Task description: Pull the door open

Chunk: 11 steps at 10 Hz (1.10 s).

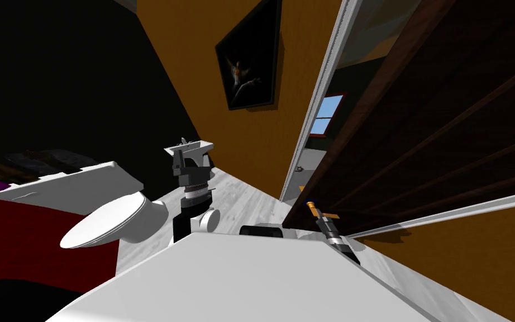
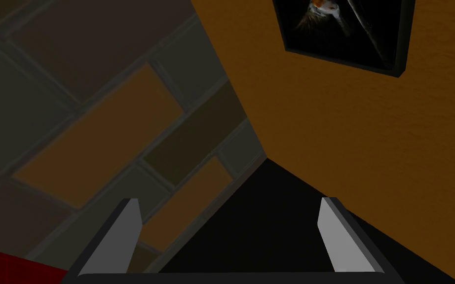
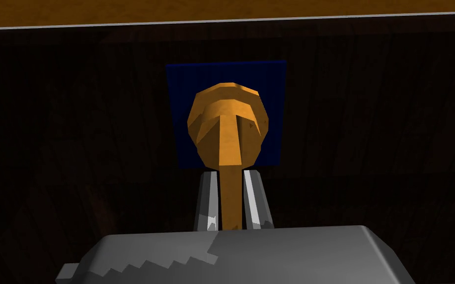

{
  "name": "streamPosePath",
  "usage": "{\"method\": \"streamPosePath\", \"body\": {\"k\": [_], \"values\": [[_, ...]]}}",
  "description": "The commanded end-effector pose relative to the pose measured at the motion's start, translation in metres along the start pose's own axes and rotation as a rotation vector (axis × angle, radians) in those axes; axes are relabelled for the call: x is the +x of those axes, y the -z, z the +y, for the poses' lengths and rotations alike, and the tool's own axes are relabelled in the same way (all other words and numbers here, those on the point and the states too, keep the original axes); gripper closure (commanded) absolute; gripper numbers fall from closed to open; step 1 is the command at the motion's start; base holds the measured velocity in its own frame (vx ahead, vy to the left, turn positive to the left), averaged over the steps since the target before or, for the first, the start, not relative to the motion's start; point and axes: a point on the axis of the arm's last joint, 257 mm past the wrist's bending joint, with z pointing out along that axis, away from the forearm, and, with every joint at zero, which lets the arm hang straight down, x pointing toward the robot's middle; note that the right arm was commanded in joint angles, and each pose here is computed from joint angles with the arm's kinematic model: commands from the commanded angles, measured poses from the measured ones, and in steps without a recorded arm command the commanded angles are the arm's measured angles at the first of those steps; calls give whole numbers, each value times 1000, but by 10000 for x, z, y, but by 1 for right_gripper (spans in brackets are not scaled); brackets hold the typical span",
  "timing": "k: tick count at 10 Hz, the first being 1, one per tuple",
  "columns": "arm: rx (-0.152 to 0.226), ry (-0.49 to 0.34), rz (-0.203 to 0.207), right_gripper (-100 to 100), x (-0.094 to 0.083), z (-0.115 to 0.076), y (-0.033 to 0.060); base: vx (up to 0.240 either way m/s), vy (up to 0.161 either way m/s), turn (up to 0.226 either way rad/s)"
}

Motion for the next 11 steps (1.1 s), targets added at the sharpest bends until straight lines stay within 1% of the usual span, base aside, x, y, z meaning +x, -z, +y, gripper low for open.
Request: {"method": "streamPosePath", "body": {"k": [1,2,3,4,5,11], "values": [[-2,1,8,100,-31,14,89,-222,-44,136],[2,0,6,100,-13,-7,47,-100,-19,22],[5,-1,12,100,-18,-24,139,-151,-33,193],[5,-1,14,100,-21,-23,156,-201,-60,189],[4,-1,16,100,-29,-20,192,-190,-83,165],[-1,0,36,100,-83,5,444,-209,-68,177]]}}
